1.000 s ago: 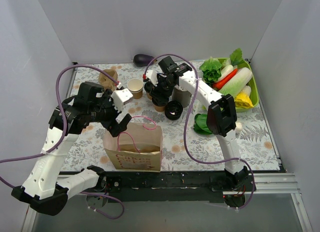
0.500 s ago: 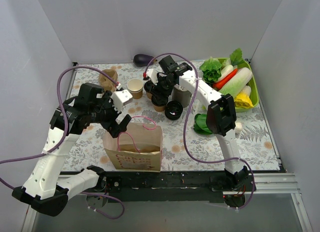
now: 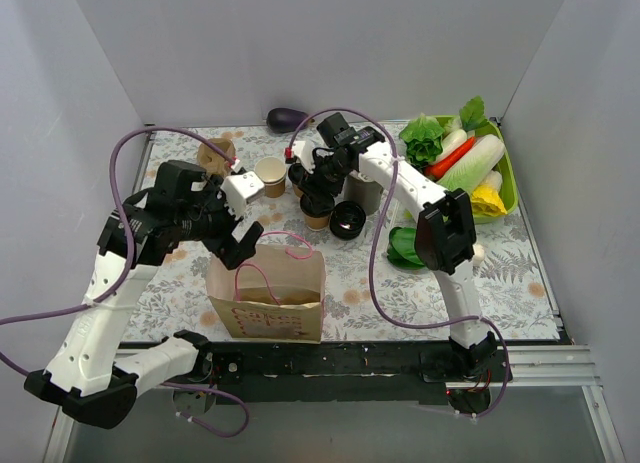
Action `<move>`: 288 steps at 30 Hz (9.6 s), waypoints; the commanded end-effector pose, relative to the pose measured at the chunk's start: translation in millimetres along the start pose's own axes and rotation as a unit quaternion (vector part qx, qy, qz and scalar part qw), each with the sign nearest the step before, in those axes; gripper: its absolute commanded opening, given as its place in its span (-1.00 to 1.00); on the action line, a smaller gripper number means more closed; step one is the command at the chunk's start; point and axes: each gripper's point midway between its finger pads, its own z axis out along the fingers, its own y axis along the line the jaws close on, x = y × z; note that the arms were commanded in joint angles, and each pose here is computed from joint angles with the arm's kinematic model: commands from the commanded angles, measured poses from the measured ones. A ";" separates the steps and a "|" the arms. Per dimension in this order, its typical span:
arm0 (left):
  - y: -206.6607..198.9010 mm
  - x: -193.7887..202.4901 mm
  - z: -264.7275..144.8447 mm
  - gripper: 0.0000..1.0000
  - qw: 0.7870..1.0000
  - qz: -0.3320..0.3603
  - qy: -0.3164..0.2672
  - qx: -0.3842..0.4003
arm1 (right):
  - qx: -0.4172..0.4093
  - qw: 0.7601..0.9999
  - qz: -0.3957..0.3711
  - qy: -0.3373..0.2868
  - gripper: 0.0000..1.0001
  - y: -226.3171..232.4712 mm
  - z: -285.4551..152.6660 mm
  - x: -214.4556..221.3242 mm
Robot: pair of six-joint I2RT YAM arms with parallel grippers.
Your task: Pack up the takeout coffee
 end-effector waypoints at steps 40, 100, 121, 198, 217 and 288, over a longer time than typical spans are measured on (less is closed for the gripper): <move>29.7 -40.9 -8.0 -1.00 0.998 0.059 0.005 -0.027 | 0.012 0.932 -0.172 -0.318 -0.97 176.9 -311.0 -122.0; 32.4 -111.8 -61.2 0.54 0.986 0.008 -0.143 -0.087 | -0.002 0.868 -0.468 -0.167 -0.97 246.0 -168.9 -53.6; 104.0 -31.9 -69.2 0.46 0.946 -0.038 -0.062 -0.316 | -0.036 0.915 -0.325 -0.236 -0.97 252.8 -171.2 -134.2; 126.0 -107.7 -114.7 0.62 0.904 -0.049 -0.232 -0.356 | -0.011 0.878 -0.457 -0.141 -0.97 251.2 -126.2 -35.7; 82.3 -56.8 8.7 0.61 0.974 -0.120 -0.115 -0.155 | -0.024 0.818 -0.545 -0.185 -0.97 268.9 -126.0 -55.3; 8.4 -65.2 5.2 0.80 0.976 -0.119 -0.134 0.124 | -0.055 0.935 -0.296 -0.189 -0.97 228.4 -78.6 -41.5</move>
